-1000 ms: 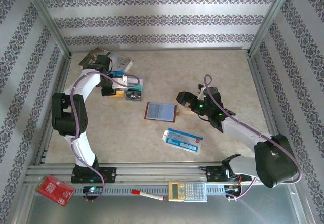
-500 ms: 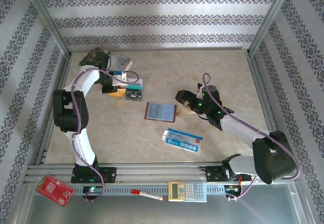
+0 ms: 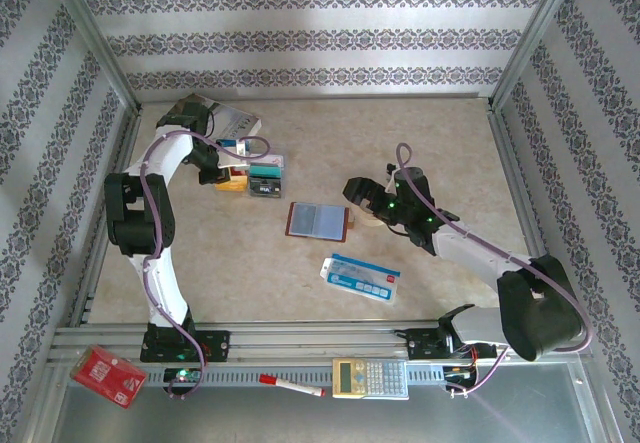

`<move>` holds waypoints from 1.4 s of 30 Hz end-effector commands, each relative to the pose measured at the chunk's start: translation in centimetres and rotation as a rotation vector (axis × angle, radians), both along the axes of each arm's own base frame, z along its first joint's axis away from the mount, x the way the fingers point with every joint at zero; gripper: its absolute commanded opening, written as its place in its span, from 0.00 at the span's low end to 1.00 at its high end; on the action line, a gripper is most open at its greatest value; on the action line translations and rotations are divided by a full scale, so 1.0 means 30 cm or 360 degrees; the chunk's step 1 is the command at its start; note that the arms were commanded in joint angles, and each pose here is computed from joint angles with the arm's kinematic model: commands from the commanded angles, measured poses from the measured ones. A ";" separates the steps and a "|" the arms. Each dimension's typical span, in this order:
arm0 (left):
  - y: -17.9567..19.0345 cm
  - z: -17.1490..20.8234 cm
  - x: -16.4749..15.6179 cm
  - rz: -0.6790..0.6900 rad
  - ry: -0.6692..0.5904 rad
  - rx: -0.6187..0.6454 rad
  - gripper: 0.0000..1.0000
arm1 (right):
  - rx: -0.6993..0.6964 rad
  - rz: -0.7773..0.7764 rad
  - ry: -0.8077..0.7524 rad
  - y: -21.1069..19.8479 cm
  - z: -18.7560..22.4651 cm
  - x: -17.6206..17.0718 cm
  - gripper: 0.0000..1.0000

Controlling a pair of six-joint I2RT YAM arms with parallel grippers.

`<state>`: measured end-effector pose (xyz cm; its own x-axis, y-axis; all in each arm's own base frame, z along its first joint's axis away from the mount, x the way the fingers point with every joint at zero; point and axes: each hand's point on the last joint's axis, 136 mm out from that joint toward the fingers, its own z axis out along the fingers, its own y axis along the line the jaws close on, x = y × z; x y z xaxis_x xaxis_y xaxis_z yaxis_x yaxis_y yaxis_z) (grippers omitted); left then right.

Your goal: Take the credit cards out of the card holder

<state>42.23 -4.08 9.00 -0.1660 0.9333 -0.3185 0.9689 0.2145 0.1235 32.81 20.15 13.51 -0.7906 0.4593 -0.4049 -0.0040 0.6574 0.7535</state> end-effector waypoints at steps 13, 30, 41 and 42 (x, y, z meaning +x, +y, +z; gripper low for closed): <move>0.021 -0.026 0.029 -0.0097 -0.0011 -0.0009 0.02 | -0.0010 -0.0003 0.0011 0.032 0.022 0.012 0.98; 0.026 -0.017 0.045 -0.0166 -0.0025 0.0015 0.04 | -0.0023 0.0018 0.0039 0.060 0.014 0.013 0.98; 0.022 0.014 0.023 -0.0255 0.0042 0.0005 0.03 | -0.0045 0.0051 0.0082 0.070 0.027 -0.009 0.98; 0.023 0.011 0.022 -0.0257 0.0046 0.0002 0.03 | -0.0048 0.0052 0.0086 0.070 0.026 -0.010 0.98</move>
